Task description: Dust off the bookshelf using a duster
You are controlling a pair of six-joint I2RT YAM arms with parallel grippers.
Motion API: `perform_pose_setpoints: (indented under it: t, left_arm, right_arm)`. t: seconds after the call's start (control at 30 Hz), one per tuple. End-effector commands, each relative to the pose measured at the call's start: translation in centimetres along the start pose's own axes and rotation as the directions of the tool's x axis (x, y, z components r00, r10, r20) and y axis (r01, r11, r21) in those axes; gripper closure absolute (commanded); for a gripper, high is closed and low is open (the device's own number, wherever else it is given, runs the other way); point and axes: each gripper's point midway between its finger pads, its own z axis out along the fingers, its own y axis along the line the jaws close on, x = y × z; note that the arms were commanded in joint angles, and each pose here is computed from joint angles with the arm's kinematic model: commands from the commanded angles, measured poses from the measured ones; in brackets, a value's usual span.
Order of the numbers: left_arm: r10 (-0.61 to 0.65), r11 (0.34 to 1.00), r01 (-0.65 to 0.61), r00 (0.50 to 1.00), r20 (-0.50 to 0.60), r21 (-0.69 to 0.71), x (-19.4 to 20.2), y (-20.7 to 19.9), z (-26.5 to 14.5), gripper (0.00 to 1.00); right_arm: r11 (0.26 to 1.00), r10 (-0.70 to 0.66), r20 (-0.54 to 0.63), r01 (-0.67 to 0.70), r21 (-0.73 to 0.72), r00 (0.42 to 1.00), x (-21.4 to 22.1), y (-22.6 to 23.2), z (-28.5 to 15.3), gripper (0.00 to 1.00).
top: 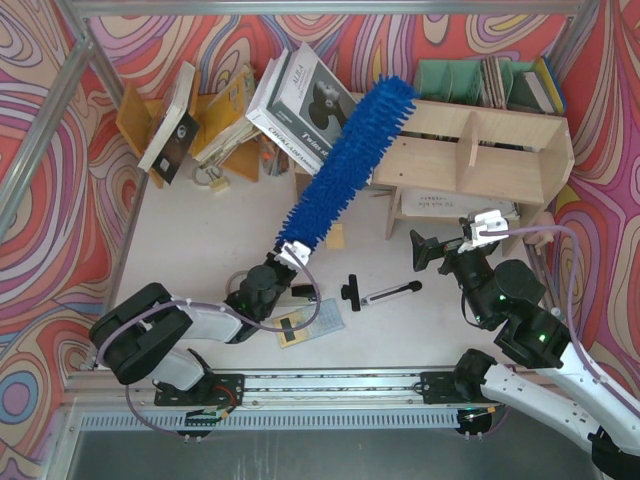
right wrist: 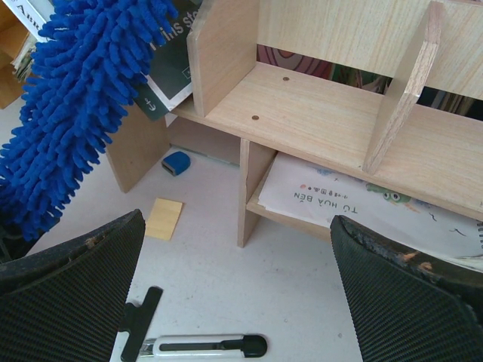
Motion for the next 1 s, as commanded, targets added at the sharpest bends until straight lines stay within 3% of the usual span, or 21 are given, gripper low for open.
perform_pose_setpoints:
  t: [0.0,0.27,0.43,0.73,0.97]
  left_arm:
    - [-0.074,0.995,0.08,0.992,0.099,-0.065,-3.2,1.8,0.0,1.0]
    - [-0.123,0.961,0.159,0.978,0.167,-0.226,-5.1,6.2,-2.4,1.0]
    - [-0.135,0.95,0.176,0.976,0.17,-0.258,-5.5,7.2,-2.9,1.0]
    - [-0.123,0.989,0.125,0.992,0.031,-0.074,-2.7,2.6,-0.9,1.0]
    - [-0.025,1.0,0.026,0.998,-0.052,0.011,-1.5,0.1,-0.5,1.0]
  right_arm:
    - [1.0,0.01,0.031,-0.01,0.013,0.999,-0.7,-0.2,0.2,0.01]
    - [1.0,0.009,0.029,-0.009,0.006,1.0,-0.7,0.0,0.2,0.01]
    - [1.0,0.01,0.03,-0.01,0.008,1.0,-0.7,-0.1,0.2,0.01]
    - [1.0,0.018,0.04,-0.019,0.015,0.999,-0.9,-0.4,-0.1,0.01]
    - [1.0,0.016,0.039,-0.016,0.012,0.999,-0.9,-0.3,0.0,0.01]
